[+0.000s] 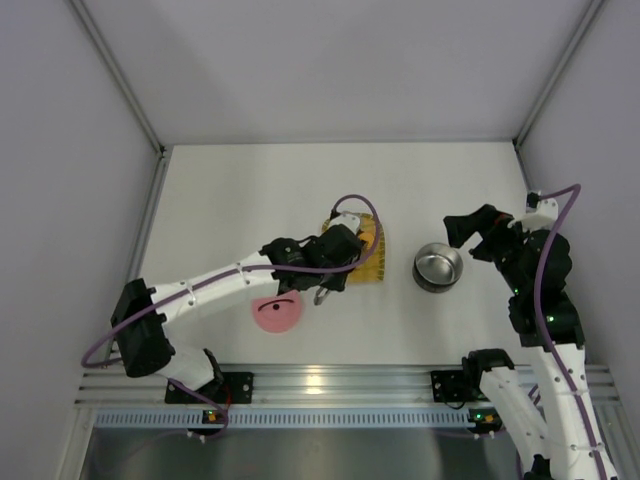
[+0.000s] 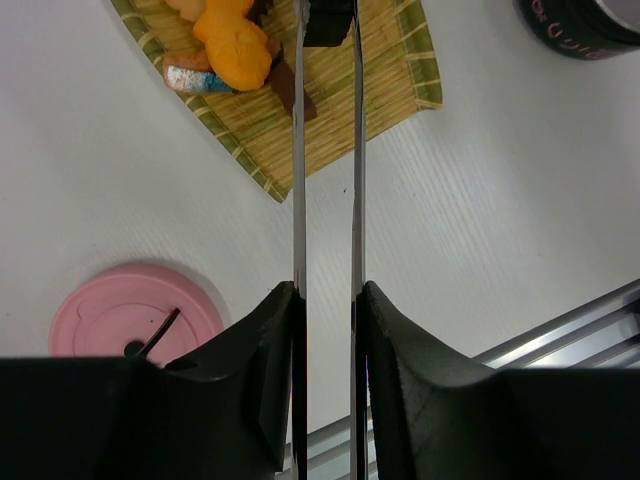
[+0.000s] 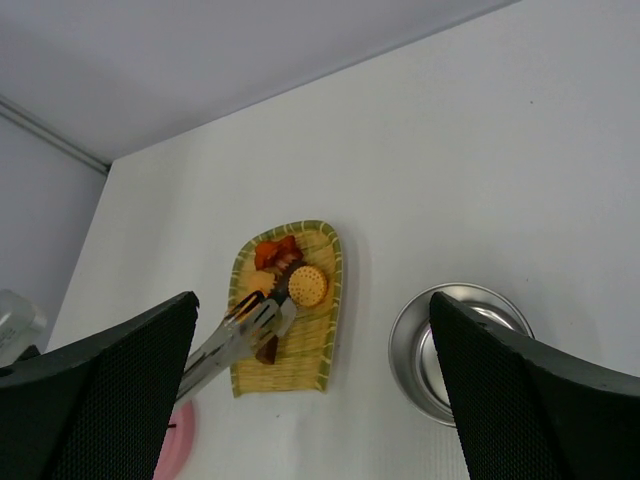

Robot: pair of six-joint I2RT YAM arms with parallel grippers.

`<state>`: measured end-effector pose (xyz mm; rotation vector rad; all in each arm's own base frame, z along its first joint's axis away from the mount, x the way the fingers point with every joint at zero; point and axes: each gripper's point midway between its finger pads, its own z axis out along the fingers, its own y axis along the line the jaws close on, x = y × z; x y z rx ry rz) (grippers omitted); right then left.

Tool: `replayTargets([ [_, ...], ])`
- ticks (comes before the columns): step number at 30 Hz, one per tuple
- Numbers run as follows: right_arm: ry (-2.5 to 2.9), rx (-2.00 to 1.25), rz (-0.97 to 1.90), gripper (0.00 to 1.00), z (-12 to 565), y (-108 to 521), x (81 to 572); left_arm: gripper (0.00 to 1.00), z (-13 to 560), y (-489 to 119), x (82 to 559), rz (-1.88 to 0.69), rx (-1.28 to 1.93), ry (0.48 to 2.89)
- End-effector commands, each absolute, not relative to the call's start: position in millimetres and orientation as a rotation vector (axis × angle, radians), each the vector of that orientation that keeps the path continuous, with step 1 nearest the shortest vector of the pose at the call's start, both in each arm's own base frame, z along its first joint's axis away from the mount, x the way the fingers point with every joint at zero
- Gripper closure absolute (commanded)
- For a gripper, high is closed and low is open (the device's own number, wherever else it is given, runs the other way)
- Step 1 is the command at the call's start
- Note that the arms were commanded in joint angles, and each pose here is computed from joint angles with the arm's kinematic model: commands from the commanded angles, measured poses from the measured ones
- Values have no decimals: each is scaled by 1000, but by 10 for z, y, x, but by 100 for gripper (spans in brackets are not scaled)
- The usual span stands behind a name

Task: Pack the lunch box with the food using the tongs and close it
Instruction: Pick up the fake food from the plate, then place the fake food in the packing box.

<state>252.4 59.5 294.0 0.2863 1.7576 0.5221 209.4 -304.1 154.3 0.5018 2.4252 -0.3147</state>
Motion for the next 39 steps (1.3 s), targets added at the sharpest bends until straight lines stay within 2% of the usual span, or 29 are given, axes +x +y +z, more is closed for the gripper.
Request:
replayTargets([
  [1, 1739, 289, 499, 3, 3074, 546, 2515, 89, 2073, -3177, 2232, -384, 475, 2305],
  [14, 1738, 294, 493, 3, 3090, 531, 2484, 90, 2422, -3998, 2140, -661, 628, 2243],
  [26, 1736, 304, 441, 3, 3099, 449, 2417, 89, 2325, -4511, 1985, -804, 720, 2231],
  [29, 1737, 305, 434, 3, 3091, 440, 2411, 82, 2263, -4552, 1973, -805, 733, 2239],
  [32, 1737, 306, 431, 3, 3097, 433, 2400, 68, 2214, -4581, 1977, -805, 738, 2245],
  [39, 1735, 307, 418, 3, 3098, 414, 2389, 57, 2227, -4596, 1993, -802, 736, 2241],
])
